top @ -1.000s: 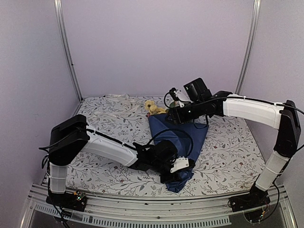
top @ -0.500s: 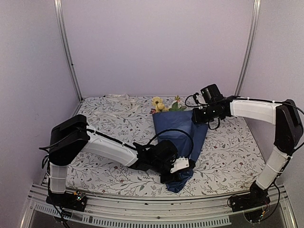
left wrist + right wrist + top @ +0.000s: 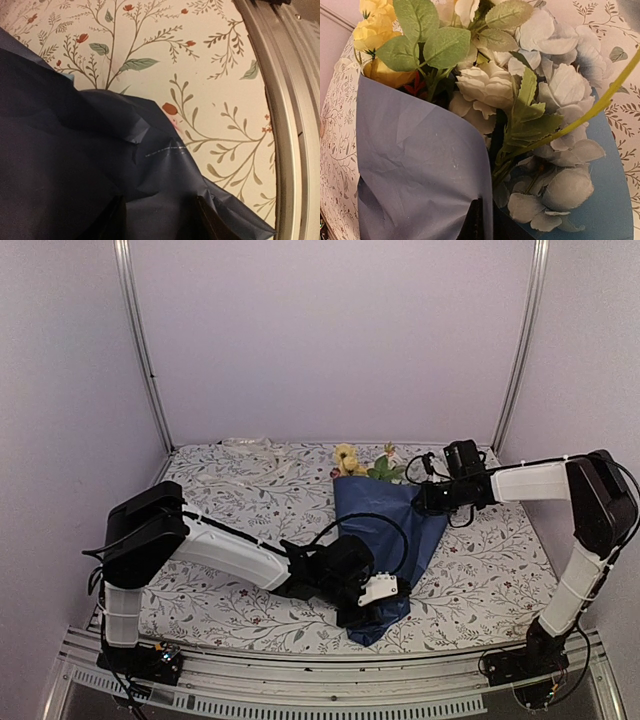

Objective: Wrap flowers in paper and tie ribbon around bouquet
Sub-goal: Adjust the folded bouquet at the center of the board.

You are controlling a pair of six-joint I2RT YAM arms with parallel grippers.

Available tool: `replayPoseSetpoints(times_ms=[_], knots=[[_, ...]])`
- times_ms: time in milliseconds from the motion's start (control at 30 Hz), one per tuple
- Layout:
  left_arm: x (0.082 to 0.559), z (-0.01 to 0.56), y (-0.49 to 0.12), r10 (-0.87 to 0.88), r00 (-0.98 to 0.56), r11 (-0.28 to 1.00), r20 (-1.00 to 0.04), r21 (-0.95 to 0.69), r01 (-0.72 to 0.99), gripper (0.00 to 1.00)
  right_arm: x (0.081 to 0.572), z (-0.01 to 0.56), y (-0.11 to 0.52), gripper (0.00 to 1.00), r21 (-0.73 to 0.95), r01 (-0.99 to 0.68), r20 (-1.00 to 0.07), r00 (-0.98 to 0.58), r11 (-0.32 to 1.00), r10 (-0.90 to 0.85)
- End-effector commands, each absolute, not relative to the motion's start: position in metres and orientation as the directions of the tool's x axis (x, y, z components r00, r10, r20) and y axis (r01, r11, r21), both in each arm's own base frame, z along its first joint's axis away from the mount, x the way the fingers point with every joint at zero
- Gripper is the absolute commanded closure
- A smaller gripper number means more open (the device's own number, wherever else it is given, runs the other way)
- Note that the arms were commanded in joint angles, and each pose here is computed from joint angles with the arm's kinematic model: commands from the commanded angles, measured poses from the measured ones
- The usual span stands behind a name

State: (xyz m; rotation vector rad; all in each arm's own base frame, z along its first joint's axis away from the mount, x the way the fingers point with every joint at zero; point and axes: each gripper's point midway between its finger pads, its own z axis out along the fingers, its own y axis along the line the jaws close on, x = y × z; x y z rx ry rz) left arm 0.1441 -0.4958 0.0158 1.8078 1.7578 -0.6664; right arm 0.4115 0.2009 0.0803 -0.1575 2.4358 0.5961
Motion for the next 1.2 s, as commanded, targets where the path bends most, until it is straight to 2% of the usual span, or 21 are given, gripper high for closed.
replayPoseSetpoints(times_ms=[0, 267, 400, 600, 800, 900, 1067, 1167], knots=[[0.124, 0.008, -0.477, 0.792, 0.028, -0.057, -0.610, -0.029, 0.998, 0.53, 0.426, 0.066, 0.194, 1.00, 0.400, -0.230, -0.627, -0.775, 0.887, 0.081], [0.126, 0.033, -0.483, 0.756, 0.052, -0.080, -0.652, -0.013, 0.997, 0.44, 0.423, 0.039, 0.192, 0.99, 0.398, -0.210, -0.603, -0.794, 0.893, 0.082], [0.131, 0.024, -0.481, 0.768, 0.037, -0.069, -0.640, -0.025, 0.997, 0.42, 0.422, 0.037, 0.193, 0.92, 0.406, -0.210, -0.596, -0.798, 0.889, 0.084], [0.118, 0.010, -0.480, 0.776, 0.019, -0.102, -0.630, -0.096, 0.990, 0.45, 0.426, 0.085, 0.186, 0.64, 0.421, -0.165, -0.638, -0.753, 0.892, 0.162], [0.118, 0.005, -0.480, 0.780, 0.015, -0.103, -0.626, -0.105, 0.989, 0.46, 0.407, 0.127, 0.171, 0.27, 0.417, -0.106, -0.626, -0.753, 0.903, 0.201], [0.118, 0.003, -0.480, 0.781, 0.008, -0.101, -0.624, -0.114, 0.988, 0.46, 0.379, 0.124, 0.160, 0.03, 0.440, -0.034, -0.563, -0.789, 0.897, 0.246], [0.118, 0.002, -0.480, 0.781, 0.004, -0.104, -0.624, -0.124, 0.987, 0.46, 0.320, 0.093, 0.168, 0.01, 0.562, 0.050, -0.363, -0.882, 0.825, 0.300], [0.117, 0.001, -0.479, 0.782, 0.006, -0.107, -0.623, -0.125, 0.986, 0.46, 0.292, 0.076, 0.175, 0.01, 0.635, 0.065, -0.285, -0.907, 0.770, 0.311]])
